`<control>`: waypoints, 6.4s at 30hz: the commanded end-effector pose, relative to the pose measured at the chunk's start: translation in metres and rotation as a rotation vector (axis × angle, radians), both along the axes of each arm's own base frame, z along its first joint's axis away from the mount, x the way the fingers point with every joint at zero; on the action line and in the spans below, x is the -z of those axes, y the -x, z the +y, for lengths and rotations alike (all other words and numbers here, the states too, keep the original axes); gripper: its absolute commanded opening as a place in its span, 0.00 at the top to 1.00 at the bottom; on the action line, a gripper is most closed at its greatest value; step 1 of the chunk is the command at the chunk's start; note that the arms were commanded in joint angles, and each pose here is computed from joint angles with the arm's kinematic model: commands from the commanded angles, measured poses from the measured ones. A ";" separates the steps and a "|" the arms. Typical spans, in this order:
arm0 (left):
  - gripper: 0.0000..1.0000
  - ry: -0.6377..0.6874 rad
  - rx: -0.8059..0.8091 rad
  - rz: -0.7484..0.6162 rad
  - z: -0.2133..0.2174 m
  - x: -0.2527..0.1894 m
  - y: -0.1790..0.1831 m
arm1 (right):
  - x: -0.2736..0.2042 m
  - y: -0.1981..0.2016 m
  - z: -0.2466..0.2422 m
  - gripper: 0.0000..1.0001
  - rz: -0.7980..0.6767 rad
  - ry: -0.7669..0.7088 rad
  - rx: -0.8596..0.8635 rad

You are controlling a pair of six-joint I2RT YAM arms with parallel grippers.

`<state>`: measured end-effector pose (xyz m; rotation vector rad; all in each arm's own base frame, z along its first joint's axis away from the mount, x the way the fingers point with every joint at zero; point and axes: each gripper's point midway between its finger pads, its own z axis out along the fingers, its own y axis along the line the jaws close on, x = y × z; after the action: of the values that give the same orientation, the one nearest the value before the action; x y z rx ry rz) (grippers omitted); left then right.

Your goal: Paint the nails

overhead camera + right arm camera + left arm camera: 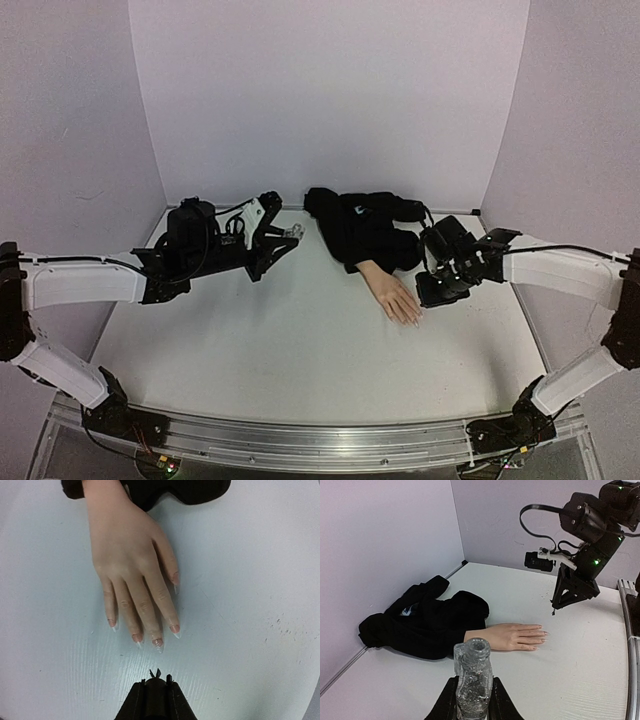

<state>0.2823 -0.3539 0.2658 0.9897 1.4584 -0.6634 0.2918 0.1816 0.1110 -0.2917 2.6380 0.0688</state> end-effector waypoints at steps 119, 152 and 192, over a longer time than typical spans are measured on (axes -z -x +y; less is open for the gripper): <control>1.00 -0.062 0.255 0.029 0.012 -0.017 0.074 | -0.163 0.078 0.284 0.98 -0.014 -0.492 -0.771; 1.00 0.116 0.037 -0.052 -0.003 -0.033 0.029 | -0.140 0.022 0.296 0.80 0.004 -0.503 -0.223; 1.00 0.195 0.707 0.140 -0.017 -0.056 0.139 | -0.251 0.127 0.225 0.56 -0.324 -0.821 -1.492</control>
<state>0.1475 -0.3716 0.2897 1.3146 1.2273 -1.3545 0.1775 0.3963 0.3424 -1.5574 1.5557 1.2320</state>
